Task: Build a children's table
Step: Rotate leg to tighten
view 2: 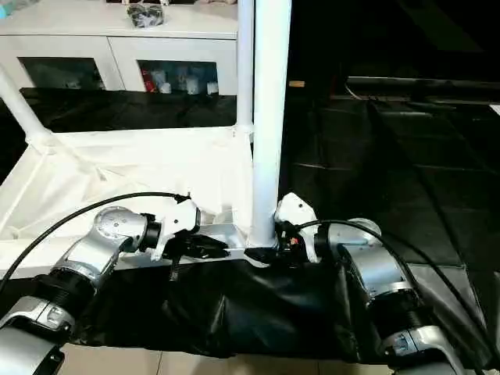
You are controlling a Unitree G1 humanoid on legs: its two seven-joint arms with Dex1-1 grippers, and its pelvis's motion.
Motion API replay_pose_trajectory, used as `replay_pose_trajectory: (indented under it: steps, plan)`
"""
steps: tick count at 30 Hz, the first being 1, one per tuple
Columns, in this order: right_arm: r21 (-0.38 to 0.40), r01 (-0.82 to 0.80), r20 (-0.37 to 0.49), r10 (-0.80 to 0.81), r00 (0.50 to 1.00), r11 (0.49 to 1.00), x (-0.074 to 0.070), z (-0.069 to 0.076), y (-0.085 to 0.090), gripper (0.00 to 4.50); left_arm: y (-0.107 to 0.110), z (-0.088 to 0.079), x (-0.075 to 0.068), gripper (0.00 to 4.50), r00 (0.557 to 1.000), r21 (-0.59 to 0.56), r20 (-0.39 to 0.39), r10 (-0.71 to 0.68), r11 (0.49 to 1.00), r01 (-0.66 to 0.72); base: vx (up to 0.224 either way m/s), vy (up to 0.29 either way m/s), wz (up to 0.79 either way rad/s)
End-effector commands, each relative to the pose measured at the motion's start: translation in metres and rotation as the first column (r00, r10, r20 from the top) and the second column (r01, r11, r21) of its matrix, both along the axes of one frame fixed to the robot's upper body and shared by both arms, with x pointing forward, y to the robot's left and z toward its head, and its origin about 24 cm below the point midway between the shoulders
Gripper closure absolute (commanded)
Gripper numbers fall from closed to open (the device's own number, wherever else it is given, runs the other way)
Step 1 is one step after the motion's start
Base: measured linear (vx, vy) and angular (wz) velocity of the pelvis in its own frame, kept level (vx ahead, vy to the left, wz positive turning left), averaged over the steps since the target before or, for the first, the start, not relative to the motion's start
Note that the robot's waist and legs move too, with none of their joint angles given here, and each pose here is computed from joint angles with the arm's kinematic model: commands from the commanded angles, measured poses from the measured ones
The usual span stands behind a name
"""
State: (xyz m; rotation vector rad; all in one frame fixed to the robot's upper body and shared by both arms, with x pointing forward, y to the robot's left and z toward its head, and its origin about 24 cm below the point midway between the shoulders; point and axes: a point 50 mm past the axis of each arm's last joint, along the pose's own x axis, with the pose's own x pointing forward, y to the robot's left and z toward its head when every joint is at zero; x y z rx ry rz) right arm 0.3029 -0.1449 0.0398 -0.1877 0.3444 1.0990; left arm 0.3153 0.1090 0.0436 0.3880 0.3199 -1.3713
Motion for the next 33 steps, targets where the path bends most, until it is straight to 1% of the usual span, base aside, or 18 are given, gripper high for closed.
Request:
replay_pose_trajectory:
  steps: [1,3,4,5,9,11,12,13,15,17,18,20,23,25,26,28,30,33]
  plan:
    - [0.040,0.090,-0.033,-0.089,0.995,0.995,0.001,-0.014,0.023,1.75,-0.018,0.003,0.010,4.50,0.994,-0.001,0.043,0.097,0.995,-0.097,0.000,0.000,0.00]
    - [0.045,0.214,-0.027,-0.213,0.977,0.976,0.008,-0.018,0.030,1.75,-0.026,0.003,0.015,4.50,0.985,-0.004,0.054,0.163,0.987,-0.163,0.000,0.000,0.00]
    - [0.047,0.241,-0.024,-0.240,0.970,0.969,0.009,-0.019,0.032,1.75,-0.028,0.004,0.017,4.50,0.983,-0.005,0.058,0.176,0.984,-0.176,0.000,0.000,0.00]
    - [0.047,0.332,-0.018,-0.331,0.943,0.942,0.014,-0.022,0.037,1.75,-0.034,0.005,0.020,4.50,0.973,-0.007,0.070,0.219,0.976,-0.219,0.000,0.000,0.00]
    - [0.066,0.513,-0.044,-0.511,0.858,0.856,0.023,-0.024,0.050,1.75,-0.048,0.008,0.029,4.50,0.940,-0.026,0.085,0.330,0.944,-0.329,0.000,0.000,0.00]
    - [0.089,0.528,-0.047,-0.526,0.849,0.844,0.024,-0.022,0.057,1.75,-0.053,0.009,0.030,4.50,0.929,-0.037,0.086,0.361,0.933,-0.359,0.000,0.000,0.00]
    - [0.097,0.525,-0.016,-0.527,0.850,0.845,0.025,-0.019,0.062,1.75,-0.056,0.009,0.030,4.50,0.924,-0.046,0.082,0.374,0.927,-0.372,0.000,0.000,0.00]
    - [0.111,0.500,0.012,-0.505,0.863,0.859,0.024,-0.017,0.065,1.19,-0.057,0.009,0.030,4.50,0.926,-0.053,0.077,0.370,0.929,-0.367,0.000,0.000,0.00]
    - [0.119,0.488,0.015,-0.493,0.870,0.865,0.024,-0.016,0.067,1.03,-0.058,0.009,0.029,4.50,0.927,-0.053,0.077,0.367,0.930,-0.363,0.000,0.000,0.00]
    - [0.141,0.449,0.010,-0.455,0.891,0.882,0.024,-0.013,0.061,0.93,-0.056,0.008,0.024,4.50,0.954,-0.058,0.070,0.292,0.956,-0.289,0.000,0.000,0.00]
    - [0.139,0.445,0.013,-0.450,0.893,0.885,0.024,-0.013,0.060,0.77,-0.056,0.008,0.023,4.50,0.956,-0.059,0.071,0.283,0.958,-0.280,0.000,0.000,0.00]
    - [0.107,0.409,0.039,-0.415,0.909,0.906,0.025,-0.011,0.050,0.53,-0.051,0.008,0.019,4.50,0.972,-0.065,0.066,0.224,0.973,-0.220,0.000,0.000,0.00]
    - [0.056,0.334,0.072,-0.337,0.939,0.941,0.025,-0.008,0.037,0.45,-0.044,0.008,0.014,4.50,0.987,-0.067,0.055,0.154,0.986,-0.150,0.000,0.000,0.00]
    - [0.049,0.294,0.076,-0.297,0.952,0.955,0.024,-0.007,0.033,0.45,-0.042,0.008,0.012,4.50,0.990,-0.064,0.051,0.134,0.989,-0.130,0.000,0.000,0.00]
    - [0.035,0.191,0.062,-0.193,0.979,0.981,0.021,-0.004,0.025,0.45,-0.034,0.007,0.010,4.50,0.995,-0.043,0.044,0.093,0.995,-0.091,0.000,0.000,0.00]
    - [-0.018,0.075,0.057,-0.074,0.996,0.997,0.015,-0.004,0.017,0.45,-0.026,0.005,0.008,4.50,0.997,-0.025,0.038,0.067,0.997,-0.067,0.000,0.000,0.00]
    - [-0.066,0.001,0.047,0.002,0.999,0.998,0.011,-0.005,0.011,0.45,-0.022,0.005,0.007,4.50,0.998,-0.016,0.030,0.049,0.999,-0.048,0.000,0.000,0.00]
    - [-0.094,-0.097,0.006,0.098,0.995,0.991,0.006,-0.003,0.002,0.45,-0.014,0.004,0.002,4.50,1.000,-0.001,0.000,-0.014,1.000,0.014,0.000,0.000,0.00]
